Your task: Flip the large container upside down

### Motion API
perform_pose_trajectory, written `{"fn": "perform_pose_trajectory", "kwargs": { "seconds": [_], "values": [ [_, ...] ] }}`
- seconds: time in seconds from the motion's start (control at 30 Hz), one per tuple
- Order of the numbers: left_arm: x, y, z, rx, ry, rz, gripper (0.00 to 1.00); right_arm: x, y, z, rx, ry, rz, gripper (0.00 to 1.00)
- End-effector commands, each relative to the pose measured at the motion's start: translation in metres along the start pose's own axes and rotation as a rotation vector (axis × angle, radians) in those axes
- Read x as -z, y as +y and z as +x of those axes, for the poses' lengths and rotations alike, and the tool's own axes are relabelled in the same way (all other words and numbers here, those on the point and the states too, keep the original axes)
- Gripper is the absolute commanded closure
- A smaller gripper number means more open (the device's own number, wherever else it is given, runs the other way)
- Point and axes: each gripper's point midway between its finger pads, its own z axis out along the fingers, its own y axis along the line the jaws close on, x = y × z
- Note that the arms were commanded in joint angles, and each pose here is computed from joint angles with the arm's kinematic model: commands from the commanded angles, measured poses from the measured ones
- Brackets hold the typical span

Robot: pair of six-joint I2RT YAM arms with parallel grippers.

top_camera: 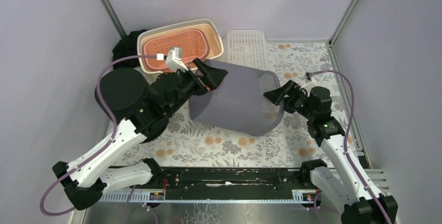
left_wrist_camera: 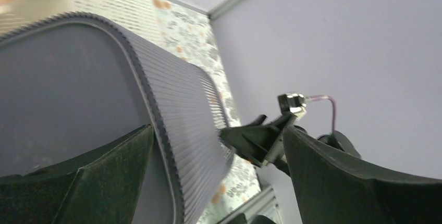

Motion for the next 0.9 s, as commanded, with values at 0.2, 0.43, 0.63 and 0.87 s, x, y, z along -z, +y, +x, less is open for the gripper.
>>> {"fn": "perform_pose_trajectory", "kwargs": {
  "seconds": [0.2,0.43,0.63,0.87],
  "values": [
    [-0.04,-0.1,0.055,-0.027,0.153,0.289,0.0,0.05,-0.098,-0.005,0.023,-0.031,0.424,0.01],
    [-0.073,-0.122,0.097,-0.076,0.235,0.367,0.0,0.074,-0.091,-0.04,0.048,-0.169,0.508,0.01],
    [-0.095,-0.129,0.121,-0.112,0.264,0.449,0.0,0.081,-0.076,-0.047,0.079,-0.153,0.498,0.01],
    [-0.066,-0.159,0.094,-0.183,0.259,0.538,0.0,0.112,-0.034,-0.027,0.143,-0.063,0.408,0.01]
  ]
}}
